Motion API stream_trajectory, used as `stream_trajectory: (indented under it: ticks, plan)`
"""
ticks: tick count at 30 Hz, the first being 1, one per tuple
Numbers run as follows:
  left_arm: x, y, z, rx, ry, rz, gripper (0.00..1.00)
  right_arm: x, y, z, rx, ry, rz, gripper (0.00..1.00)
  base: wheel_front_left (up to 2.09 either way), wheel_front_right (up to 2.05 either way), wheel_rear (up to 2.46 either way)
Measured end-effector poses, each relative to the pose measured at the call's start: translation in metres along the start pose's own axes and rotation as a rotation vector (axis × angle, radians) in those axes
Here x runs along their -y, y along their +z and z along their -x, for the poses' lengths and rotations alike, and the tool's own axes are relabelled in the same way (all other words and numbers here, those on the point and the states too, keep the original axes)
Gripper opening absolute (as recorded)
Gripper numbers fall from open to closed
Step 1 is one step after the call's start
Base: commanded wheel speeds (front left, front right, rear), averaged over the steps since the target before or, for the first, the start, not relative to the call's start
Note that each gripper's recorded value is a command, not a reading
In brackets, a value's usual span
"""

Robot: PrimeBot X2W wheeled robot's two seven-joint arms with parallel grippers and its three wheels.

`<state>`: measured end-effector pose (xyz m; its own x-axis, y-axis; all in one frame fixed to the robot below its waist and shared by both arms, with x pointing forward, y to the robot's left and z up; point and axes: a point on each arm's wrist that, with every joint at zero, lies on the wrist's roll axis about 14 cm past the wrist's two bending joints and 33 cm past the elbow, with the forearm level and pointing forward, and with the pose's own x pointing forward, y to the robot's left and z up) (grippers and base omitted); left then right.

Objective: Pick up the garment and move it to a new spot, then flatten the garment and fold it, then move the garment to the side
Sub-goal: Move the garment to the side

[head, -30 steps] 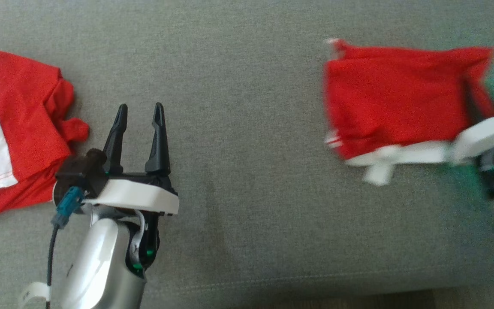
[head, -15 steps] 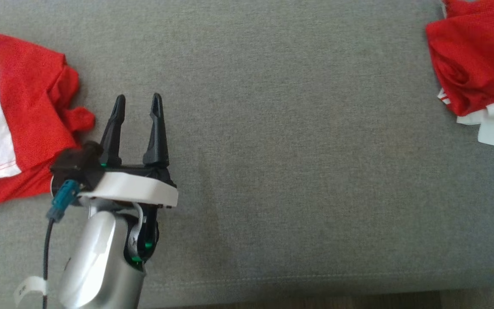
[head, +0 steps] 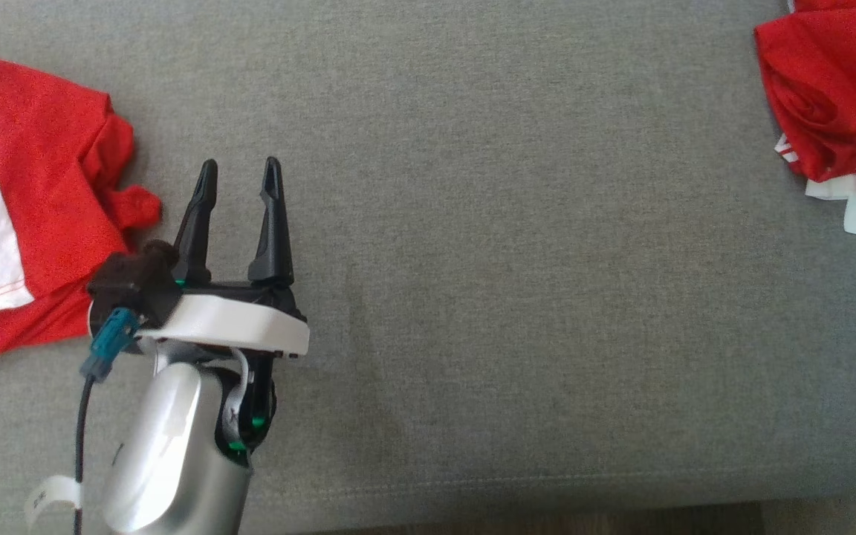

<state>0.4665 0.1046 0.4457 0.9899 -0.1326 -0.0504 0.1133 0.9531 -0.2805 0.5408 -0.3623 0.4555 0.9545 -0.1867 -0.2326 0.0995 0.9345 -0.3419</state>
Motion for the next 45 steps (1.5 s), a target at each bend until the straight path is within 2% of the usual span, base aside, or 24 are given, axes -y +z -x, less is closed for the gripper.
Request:
stream_trajectory:
  ticks: [5,11,19,23,27,34,36,45]
  plan:
    - [0.004,0.005,0.001,0.01,-0.009,-0.001,1.0,-0.005,0.015,0.003,0.046,-0.007,-0.069,1.0,0.0,0.0,0.0]
    - [0.008,0.02,0.006,0.044,-0.015,-0.005,1.0,-0.037,0.07,0.013,0.217,0.052,-0.15,1.0,0.0,0.0,0.0]
    - [0.005,0.041,0.028,0.09,0.005,-0.003,1.0,-0.101,0.087,0.067,0.307,0.176,-0.29,1.0,0.0,0.0,0.0]
    - [0.005,0.054,0.039,0.122,0.012,0.01,1.0,-0.123,0.1,0.096,0.361,0.213,-0.354,1.0,0.0,0.0,0.0]
    - [0.005,0.06,0.048,0.137,0.016,0.013,1.0,-0.139,0.094,0.125,0.364,0.231,-0.415,1.0,0.0,0.0,0.0]
    - [0.015,0.065,0.066,0.149,-0.013,0.025,1.0,-0.133,0.083,0.167,0.384,0.21,-0.461,1.0,0.0,0.0,0.0]
    - [0.018,0.064,0.072,0.149,-0.019,0.025,1.0,-0.13,0.081,0.176,0.386,0.204,-0.507,1.0,0.0,0.0,0.0]
    - [0.029,0.068,0.09,0.162,-0.047,0.027,1.0,-0.129,0.069,0.202,0.379,0.199,-0.524,1.0,0.0,0.0,0.0]
